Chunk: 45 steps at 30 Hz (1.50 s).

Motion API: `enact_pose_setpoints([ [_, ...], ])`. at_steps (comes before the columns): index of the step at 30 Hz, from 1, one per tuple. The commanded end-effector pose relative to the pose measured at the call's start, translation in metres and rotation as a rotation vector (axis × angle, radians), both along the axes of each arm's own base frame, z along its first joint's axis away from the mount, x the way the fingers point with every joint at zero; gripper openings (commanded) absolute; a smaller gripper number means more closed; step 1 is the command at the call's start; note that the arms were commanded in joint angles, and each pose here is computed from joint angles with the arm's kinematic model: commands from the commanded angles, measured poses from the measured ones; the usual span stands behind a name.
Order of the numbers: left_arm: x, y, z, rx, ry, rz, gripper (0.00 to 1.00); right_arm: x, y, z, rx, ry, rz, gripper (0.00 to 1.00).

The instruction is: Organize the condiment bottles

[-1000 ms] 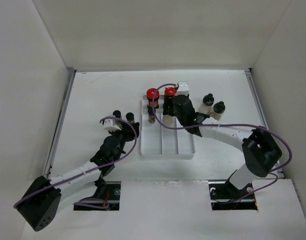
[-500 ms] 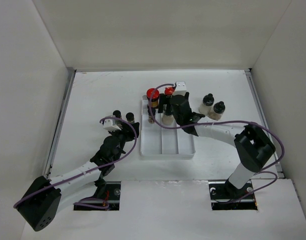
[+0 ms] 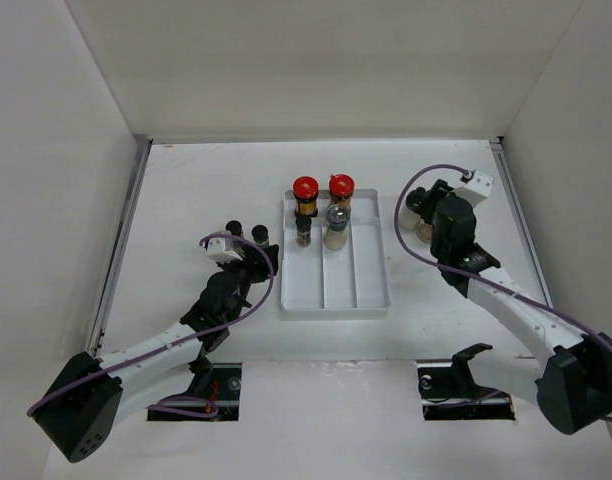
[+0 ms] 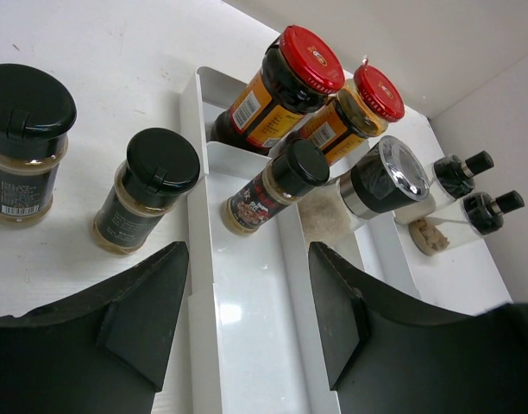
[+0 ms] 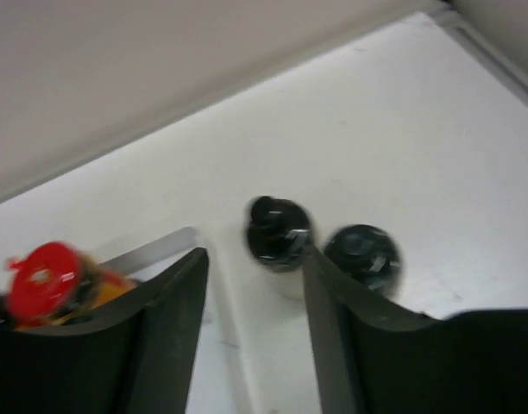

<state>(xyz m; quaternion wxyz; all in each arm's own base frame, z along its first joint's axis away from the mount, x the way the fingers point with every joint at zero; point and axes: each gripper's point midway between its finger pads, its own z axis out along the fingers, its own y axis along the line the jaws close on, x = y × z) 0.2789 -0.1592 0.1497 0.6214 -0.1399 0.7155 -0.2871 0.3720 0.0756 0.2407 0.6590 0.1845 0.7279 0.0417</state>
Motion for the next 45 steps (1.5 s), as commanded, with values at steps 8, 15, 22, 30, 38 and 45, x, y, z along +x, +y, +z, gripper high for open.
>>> enact_pose_setpoints([
  [8, 0.001, -0.002, 0.013, -0.043, -0.043, -0.005, 0.57, 0.002, -0.058, -0.079, -0.105, 0.273, -0.163, 0.94],
  [15, 0.0, -0.002, 0.013, -0.042, -0.041, -0.007, 0.57, 0.029, -0.058, -0.095, -0.083, 0.291, -0.125, 0.87],
  [22, 0.001, -0.004, 0.011, -0.041, -0.037, -0.01, 0.57, 0.043, -0.069, -0.096, -0.077, 0.271, -0.149, 0.85],
  [30, 0.001, -0.006, 0.01, -0.042, -0.038, -0.017, 0.57, 0.053, -0.072, -0.1, -0.097, 0.268, -0.158, 0.66],
  [38, 0.001, -0.006, 0.013, -0.047, -0.044, -0.017, 0.57, 0.014, -0.068, -0.065, -0.088, 0.185, -0.192, 0.53],
  [45, -0.001, -0.006, 0.018, -0.059, -0.059, -0.021, 0.57, -0.021, -0.02, -0.016, -0.034, 0.097, -0.049, 0.52],
])
